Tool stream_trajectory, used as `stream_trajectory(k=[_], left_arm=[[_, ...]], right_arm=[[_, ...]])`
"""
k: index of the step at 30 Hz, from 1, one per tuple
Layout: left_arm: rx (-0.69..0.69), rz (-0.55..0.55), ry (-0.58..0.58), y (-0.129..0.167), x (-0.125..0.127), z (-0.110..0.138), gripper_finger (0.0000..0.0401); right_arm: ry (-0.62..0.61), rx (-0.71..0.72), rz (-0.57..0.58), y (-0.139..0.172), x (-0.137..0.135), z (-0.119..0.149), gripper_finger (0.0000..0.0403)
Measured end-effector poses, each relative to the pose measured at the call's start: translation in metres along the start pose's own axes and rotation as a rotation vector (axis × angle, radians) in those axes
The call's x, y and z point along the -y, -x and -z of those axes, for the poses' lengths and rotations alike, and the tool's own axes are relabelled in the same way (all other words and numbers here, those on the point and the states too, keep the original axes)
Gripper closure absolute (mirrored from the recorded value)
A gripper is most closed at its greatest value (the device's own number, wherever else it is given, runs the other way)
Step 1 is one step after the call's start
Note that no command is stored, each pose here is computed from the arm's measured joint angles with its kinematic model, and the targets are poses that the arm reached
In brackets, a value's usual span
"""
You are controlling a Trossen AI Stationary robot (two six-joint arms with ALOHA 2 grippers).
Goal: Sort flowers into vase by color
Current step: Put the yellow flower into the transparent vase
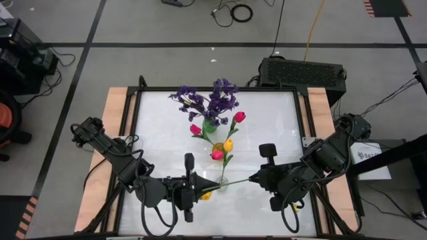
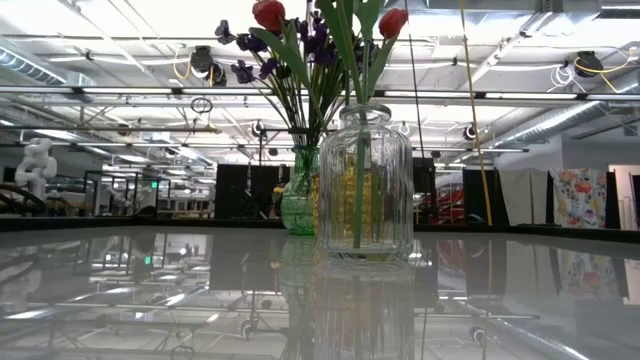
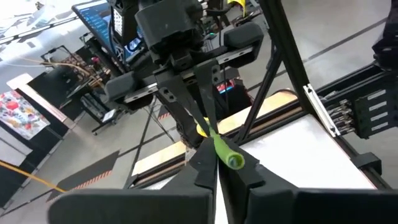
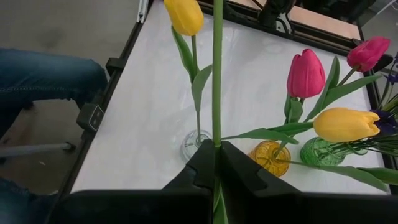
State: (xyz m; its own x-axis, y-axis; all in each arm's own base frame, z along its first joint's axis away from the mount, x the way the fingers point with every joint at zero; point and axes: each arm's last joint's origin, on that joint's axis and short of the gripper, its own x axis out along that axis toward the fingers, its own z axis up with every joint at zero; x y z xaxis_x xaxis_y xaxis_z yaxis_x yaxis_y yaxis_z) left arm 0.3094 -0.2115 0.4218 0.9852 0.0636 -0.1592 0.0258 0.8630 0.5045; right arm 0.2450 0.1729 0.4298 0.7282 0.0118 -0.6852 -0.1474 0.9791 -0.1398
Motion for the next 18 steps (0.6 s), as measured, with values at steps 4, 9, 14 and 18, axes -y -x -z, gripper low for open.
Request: stream_trajectory(k=[4,9,14,18], left_arm=[[0.012,0.027,0.001,0.0001,0.0009,-0.0004,0.0391],[0.041,0.048,0.016,0.0002,0.0008,-0.0028,0.0363],[0.049,0.049,0.022,0.0002,0.0006,-0.0036,0.0321],[0.056,0.048,0.028,0.0003,0.0004,-0.0043,0.0303]], right_arm=[[0.000,0.001,0.000,0.0000,0.0000,-0.0001,0.0397],[-0.005,0.009,-0.003,0.0000,-0.0003,-0.0010,0.0397],[-0.003,0.011,-0.004,0.0000,-0.0004,-0.0012,0.0397],[-0.003,0.012,-0.004,0.0000,-0.0004,-0.0013,0.0397]])
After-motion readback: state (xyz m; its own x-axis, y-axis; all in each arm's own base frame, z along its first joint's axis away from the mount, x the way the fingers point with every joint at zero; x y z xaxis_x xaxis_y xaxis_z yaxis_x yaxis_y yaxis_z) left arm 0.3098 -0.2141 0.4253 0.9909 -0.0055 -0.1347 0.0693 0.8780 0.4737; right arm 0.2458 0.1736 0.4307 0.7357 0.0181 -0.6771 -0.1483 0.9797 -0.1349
